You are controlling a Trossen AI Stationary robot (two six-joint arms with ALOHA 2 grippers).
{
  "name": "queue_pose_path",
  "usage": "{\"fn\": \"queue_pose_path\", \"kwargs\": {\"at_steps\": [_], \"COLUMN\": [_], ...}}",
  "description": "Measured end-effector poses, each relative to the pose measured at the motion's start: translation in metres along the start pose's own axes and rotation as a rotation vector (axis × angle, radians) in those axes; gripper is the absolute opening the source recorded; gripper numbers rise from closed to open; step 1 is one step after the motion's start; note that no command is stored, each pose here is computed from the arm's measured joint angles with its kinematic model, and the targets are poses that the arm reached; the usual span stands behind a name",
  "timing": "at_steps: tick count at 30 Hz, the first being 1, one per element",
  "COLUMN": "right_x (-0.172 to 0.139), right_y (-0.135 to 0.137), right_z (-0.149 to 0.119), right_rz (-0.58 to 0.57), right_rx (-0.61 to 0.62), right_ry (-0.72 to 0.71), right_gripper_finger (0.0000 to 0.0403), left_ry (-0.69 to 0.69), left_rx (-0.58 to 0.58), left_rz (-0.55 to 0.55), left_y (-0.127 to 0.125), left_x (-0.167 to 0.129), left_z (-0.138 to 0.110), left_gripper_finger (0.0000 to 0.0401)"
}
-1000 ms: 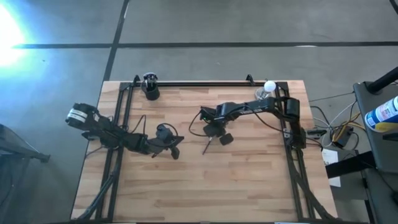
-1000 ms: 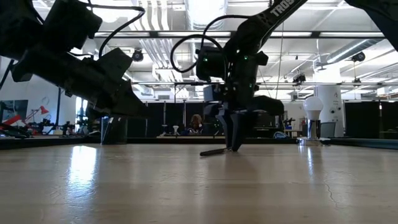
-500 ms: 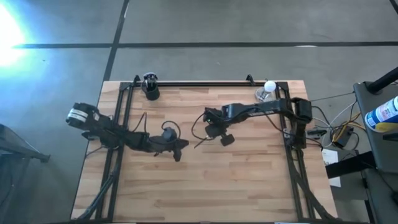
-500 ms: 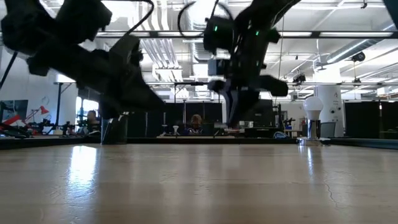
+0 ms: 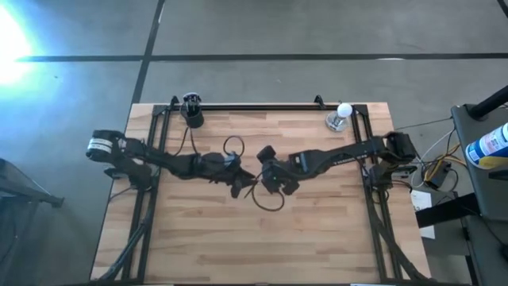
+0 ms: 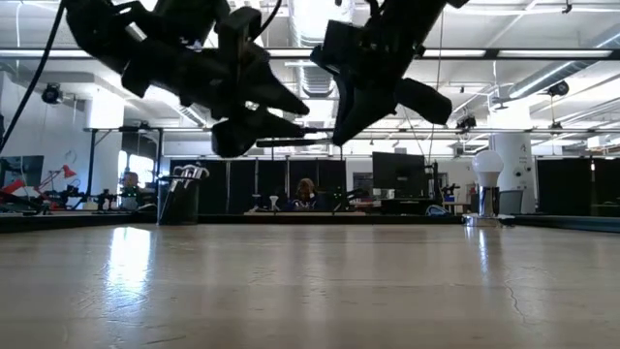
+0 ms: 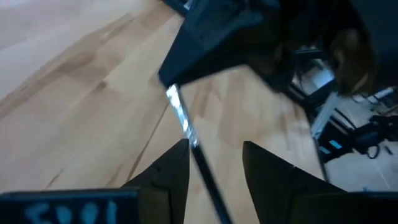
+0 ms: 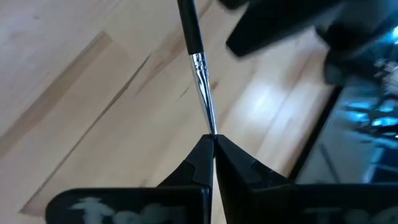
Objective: Put items in baskets/containers
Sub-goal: Put the eyeshadow brush into the pen holder
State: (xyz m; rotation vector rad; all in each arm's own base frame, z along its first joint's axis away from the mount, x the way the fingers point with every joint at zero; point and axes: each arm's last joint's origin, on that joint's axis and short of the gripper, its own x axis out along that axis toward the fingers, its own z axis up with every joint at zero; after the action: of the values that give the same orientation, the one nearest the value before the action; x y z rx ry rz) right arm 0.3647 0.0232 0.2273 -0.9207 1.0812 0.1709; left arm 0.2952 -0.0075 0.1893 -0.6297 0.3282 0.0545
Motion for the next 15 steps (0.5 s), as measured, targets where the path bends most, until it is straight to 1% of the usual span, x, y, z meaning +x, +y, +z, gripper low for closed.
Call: {"fn": "queue_pose_path", "kwargs": {"at_steps": [3, 7, 12, 15], "right_x": [-0.003, -0.007, -0.014, -0.015], "right_y": [0.003, 0.003, 0.001, 0.002], "right_z": [0.008, 0.013, 0.017, 0.020], "right_rz": [-0.046, -0.099, -0.129, -0.136], "right_rx": [-0.041, -0.069, -0.079, -0.091], "right_ry": [-0.015, -0.027, -0.058, -0.070], "right_gripper_finger": [0.0008, 0.0008, 0.0008, 0.0008], "left_ry": [0.005, 0.052, 0.053, 0.049], "left_rx": [0.007, 0.004, 0.001, -0.001], "left_rz": [-0.010, 0.025, 0.033, 0.036], "left_y": [-0.002, -0.002, -0.001, 0.000], "left_x": [0.002, 0.005, 0.005, 0.005], "left_z": [0.007, 0.007, 0.008, 0.008], "left_gripper_finger": [0.0142, 0.0142, 0.0141, 0.0134]}}
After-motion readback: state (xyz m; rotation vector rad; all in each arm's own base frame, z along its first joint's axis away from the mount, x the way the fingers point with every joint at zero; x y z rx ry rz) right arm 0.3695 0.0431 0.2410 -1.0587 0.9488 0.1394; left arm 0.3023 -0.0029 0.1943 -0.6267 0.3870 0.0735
